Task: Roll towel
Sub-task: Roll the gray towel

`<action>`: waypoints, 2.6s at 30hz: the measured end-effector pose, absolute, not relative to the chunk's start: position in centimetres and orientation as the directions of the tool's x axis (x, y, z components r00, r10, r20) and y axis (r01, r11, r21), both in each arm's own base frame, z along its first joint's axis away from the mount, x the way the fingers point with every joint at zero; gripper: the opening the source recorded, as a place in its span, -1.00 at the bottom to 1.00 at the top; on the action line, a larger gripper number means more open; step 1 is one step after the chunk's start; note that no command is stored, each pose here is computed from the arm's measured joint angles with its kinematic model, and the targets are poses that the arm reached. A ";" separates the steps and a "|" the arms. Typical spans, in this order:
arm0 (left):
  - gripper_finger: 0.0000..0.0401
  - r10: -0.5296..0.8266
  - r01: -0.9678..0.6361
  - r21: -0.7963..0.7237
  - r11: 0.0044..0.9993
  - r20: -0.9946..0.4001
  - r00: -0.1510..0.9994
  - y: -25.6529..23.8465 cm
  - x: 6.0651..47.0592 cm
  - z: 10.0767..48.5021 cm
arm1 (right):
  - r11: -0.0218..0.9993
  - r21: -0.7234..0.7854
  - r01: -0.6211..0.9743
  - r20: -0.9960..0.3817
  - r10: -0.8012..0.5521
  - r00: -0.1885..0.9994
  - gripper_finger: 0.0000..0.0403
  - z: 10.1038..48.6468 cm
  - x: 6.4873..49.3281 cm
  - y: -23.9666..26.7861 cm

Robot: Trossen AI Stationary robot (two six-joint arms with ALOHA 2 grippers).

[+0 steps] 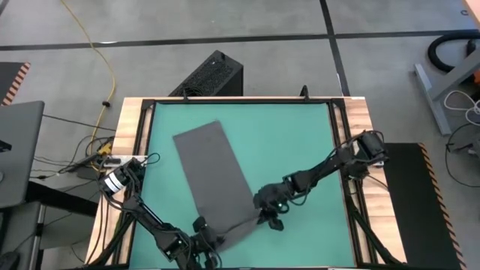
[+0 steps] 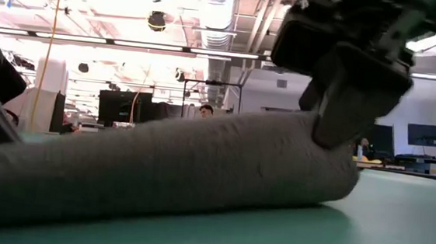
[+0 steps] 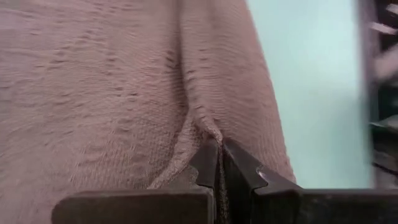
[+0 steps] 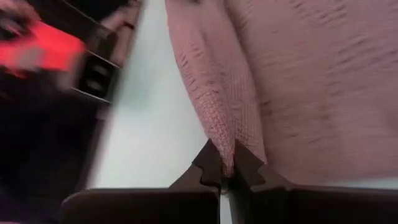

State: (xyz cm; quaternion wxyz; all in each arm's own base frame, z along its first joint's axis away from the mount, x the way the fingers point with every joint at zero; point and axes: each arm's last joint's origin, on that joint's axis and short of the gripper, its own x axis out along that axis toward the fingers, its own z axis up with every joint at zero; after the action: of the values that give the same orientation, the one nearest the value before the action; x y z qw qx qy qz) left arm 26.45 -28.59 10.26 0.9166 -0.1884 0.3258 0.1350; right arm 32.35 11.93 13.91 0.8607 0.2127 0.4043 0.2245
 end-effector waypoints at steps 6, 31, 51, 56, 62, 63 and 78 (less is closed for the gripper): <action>-1.00 0.088 -0.325 -0.270 0.906 -0.631 0.770 -28.9 26.7 10.5 | 0.717 0.697 -0.008 -0.605 0.594 0.530 -0.89 12.9 33.0 10.3; -1.00 0.201 -0.328 -0.176 0.928 -0.505 0.840 -27.6 24.4 17.8 | 0.699 0.670 0.249 -0.711 0.510 0.483 -0.89 8.7 34.2 9.7; -0.62 0.079 -0.356 -0.209 0.911 -0.759 0.647 -25.7 26.3 15.0 | 0.714 0.663 0.225 -0.714 0.514 0.475 -0.89 8.7 33.9 10.4; -0.43 0.121 -0.414 -0.204 0.887 -0.763 0.636 -25.0 25.7 16.2 | 0.714 0.663 0.224 -0.714 0.515 0.475 -0.89 8.7 33.9 10.4; -0.26 0.099 -0.428 -0.205 0.880 -0.802 0.588 -24.7 25.5 16.3 | 0.715 0.664 0.220 -0.713 0.515 0.476 -0.89 8.7 33.9 10.4; -0.23 0.098 -0.424 -0.197 0.884 -0.809 0.580 -24.5 25.4 16.4 | 0.715 0.664 0.219 -0.713 0.515 0.476 -0.89 8.7 33.9 10.4; -0.15 0.039 -0.185 -0.236 0.954 -0.515 0.856 -26.7 26.3 19.9 | 0.719 0.662 0.211 -0.710 0.512 0.483 -0.89 8.7 34.0 10.4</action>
State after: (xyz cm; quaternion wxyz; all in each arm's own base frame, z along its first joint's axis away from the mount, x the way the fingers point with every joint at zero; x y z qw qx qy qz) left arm 26.29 -26.69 19.94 0.9532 -0.1401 0.2614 0.0588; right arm 33.96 10.44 8.71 0.7814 0.3621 0.4990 0.0965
